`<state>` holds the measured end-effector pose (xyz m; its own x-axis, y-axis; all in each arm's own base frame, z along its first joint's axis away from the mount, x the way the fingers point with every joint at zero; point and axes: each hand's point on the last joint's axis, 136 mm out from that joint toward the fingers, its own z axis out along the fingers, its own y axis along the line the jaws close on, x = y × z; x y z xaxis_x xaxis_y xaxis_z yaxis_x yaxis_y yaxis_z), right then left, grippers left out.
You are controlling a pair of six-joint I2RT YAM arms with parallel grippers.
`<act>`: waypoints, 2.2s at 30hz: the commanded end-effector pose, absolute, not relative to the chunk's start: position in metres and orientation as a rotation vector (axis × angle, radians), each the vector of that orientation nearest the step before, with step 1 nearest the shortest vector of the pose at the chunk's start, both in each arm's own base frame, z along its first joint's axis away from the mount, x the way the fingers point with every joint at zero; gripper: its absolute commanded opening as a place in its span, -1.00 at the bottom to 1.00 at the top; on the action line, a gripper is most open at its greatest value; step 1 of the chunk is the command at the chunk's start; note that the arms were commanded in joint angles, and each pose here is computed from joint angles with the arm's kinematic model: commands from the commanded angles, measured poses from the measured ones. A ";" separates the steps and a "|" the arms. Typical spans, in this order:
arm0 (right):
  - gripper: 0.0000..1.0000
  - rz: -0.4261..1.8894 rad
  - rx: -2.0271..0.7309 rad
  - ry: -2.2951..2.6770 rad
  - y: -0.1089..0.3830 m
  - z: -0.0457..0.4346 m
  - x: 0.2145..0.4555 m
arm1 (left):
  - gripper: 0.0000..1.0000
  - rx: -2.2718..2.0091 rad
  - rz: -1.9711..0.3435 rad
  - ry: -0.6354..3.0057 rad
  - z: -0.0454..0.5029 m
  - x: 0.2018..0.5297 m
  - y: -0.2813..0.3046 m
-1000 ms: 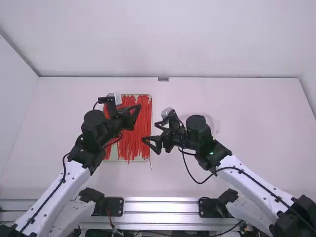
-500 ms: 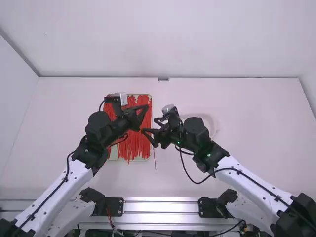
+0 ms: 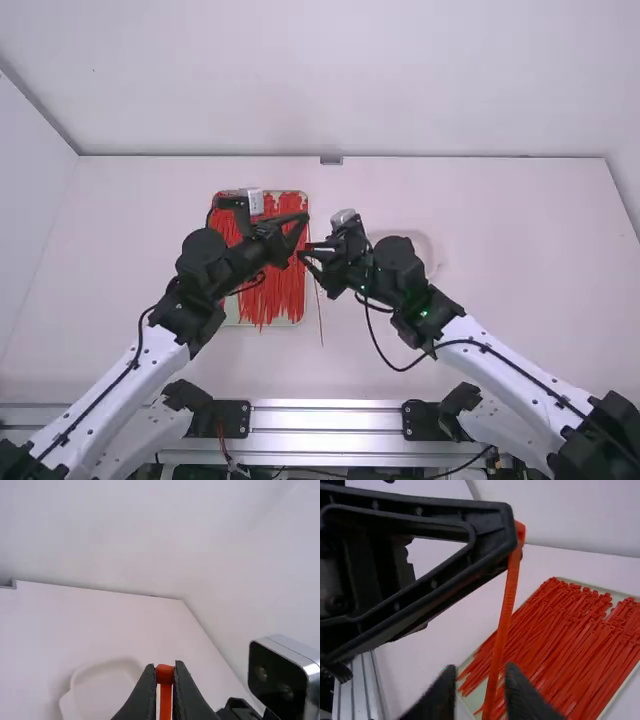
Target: Fasten the cable tie
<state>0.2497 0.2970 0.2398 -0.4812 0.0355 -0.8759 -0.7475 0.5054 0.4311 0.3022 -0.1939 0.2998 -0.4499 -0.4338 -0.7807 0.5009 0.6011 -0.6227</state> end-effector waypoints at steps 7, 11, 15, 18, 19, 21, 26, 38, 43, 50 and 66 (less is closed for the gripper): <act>-1.00 1.081 -0.580 1.804 0.297 0.256 0.256 | -0.95 0.071 -1.065 1.735 0.300 0.300 -0.194; -1.00 1.114 -0.626 1.774 0.290 0.262 0.255 | -0.40 0.125 -1.029 1.708 0.304 0.298 -0.194; -1.00 1.173 -0.662 1.736 0.278 0.271 0.256 | 0.11 0.182 -0.980 1.672 0.311 0.294 -0.190; -1.00 1.211 -0.711 1.699 0.268 0.276 0.256 | 0.21 0.258 -0.974 1.634 0.320 0.286 -0.189; -1.00 1.230 -0.723 1.684 0.263 0.279 0.257 | 0.27 0.295 -0.973 1.614 0.324 0.282 -0.189; -1.00 1.260 -0.749 1.657 0.256 0.283 0.257 | 0.35 0.344 -0.965 1.585 0.329 0.276 -0.188; -1.00 1.333 -0.812 1.563 0.233 0.301 0.254 | 0.67 0.426 -0.974 1.530 0.340 0.266 -0.181; -1.00 1.394 -0.900 1.388 0.214 0.342 0.239 | 0.73 0.792 -1.155 1.296 0.381 0.235 -0.170; -1.00 1.400 -0.921 1.321 0.219 0.356 0.231 | 0.74 0.942 -1.255 1.278 0.398 0.237 -0.178; -1.00 1.398 -0.900 1.253 0.235 0.369 0.225 | 0.66 1.121 -1.339 1.252 0.423 0.241 -0.192; -1.00 1.388 -0.841 1.113 0.255 0.397 0.214 | 0.63 1.142 -1.371 1.204 0.441 0.236 -0.209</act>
<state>0.2191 0.2552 0.3756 -0.1776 0.2819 -0.9429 -0.9775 0.0602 0.2021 0.2385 -0.2079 0.4298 -0.1385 -0.0618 -0.9884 0.9888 -0.0644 -0.1346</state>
